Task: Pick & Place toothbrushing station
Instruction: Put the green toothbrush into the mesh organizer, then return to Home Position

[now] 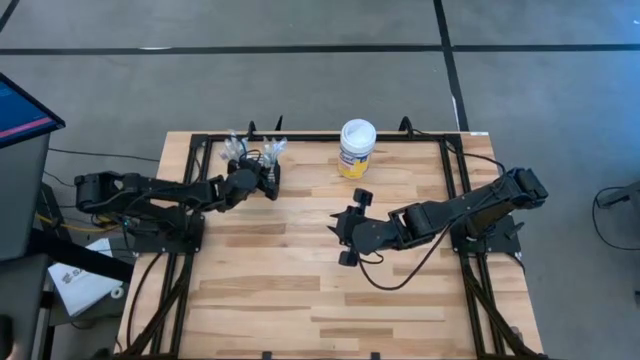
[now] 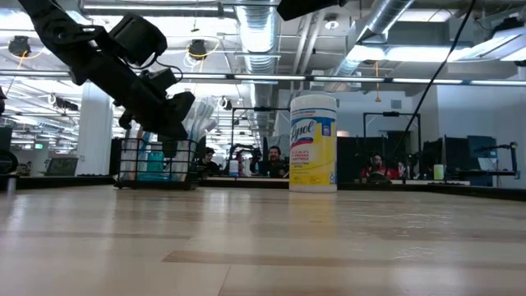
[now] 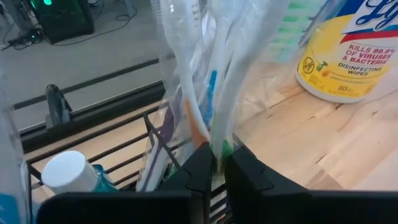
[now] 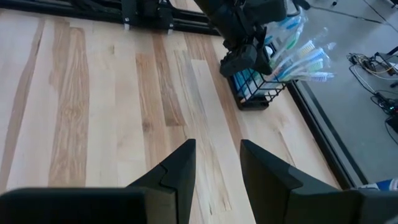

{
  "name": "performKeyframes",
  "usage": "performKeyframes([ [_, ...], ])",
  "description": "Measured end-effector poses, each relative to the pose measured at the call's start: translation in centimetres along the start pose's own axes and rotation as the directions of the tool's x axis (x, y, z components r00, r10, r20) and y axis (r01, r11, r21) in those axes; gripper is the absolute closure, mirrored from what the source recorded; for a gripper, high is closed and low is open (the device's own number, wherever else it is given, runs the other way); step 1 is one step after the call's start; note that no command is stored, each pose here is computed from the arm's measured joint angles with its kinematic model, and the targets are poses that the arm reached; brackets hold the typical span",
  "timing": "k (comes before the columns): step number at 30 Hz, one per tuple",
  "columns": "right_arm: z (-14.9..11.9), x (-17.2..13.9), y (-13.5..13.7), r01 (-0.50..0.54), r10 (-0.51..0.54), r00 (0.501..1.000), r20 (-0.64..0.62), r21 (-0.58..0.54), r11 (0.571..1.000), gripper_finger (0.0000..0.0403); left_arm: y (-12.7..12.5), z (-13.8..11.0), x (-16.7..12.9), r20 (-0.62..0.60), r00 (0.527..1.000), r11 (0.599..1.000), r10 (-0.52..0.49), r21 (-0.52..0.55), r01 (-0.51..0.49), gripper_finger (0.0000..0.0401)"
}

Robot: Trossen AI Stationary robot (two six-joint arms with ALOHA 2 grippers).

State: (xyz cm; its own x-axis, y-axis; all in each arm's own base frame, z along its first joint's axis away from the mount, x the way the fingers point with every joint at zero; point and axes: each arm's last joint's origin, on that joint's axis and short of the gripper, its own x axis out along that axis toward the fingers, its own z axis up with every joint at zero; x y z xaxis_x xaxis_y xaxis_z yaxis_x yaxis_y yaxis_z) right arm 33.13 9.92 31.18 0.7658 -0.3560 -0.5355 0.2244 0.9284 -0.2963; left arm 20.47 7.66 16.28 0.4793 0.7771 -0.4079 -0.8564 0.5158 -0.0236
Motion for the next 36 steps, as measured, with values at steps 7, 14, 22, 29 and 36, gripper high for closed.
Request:
performKeyframes([
  [7, -0.1, 0.0, -0.1, 0.04, -0.04, 0.999, -0.003, 0.001, 0.999, 0.0287, 0.0, 0.0, 0.0, -0.007, 1.0, 1.0, -0.016, 0.004, 0.016, 0.0347],
  [14, -0.1, -0.1, -0.1, 0.072, -0.072, 0.997, 0.002, -0.002, 0.997, 0.0287, 0.2, 0.2, -0.5, -0.013, 1.0, 1.0, -0.015, 0.01, 0.015, 0.0322],
  [22, -1.7, 0.8, 0.2, 0.087, -0.087, 0.996, 0.003, -0.008, 0.996, 0.0287, 0.6, 1.1, -1.6, -0.009, 0.996, 0.996, -0.093, -0.01, 0.093, 0.0293],
  [29, -2.7, 1.6, 0.3, 0.1, -0.1, 0.995, 0.012, 0.012, 0.995, 0.0287, 0.9, 2.0, -3.0, 0.006, 0.98, 0.98, -0.197, -0.007, 0.198, 0.0279],
  [36, -3.9, 0.6, -0.8, 0.131, -0.135, 0.988, 0.081, 0.059, 0.99, 0.0295, 0.0, 2.2, -5.2, 0.031, 0.947, 0.947, -0.319, 0.043, 0.317, 0.0281],
])
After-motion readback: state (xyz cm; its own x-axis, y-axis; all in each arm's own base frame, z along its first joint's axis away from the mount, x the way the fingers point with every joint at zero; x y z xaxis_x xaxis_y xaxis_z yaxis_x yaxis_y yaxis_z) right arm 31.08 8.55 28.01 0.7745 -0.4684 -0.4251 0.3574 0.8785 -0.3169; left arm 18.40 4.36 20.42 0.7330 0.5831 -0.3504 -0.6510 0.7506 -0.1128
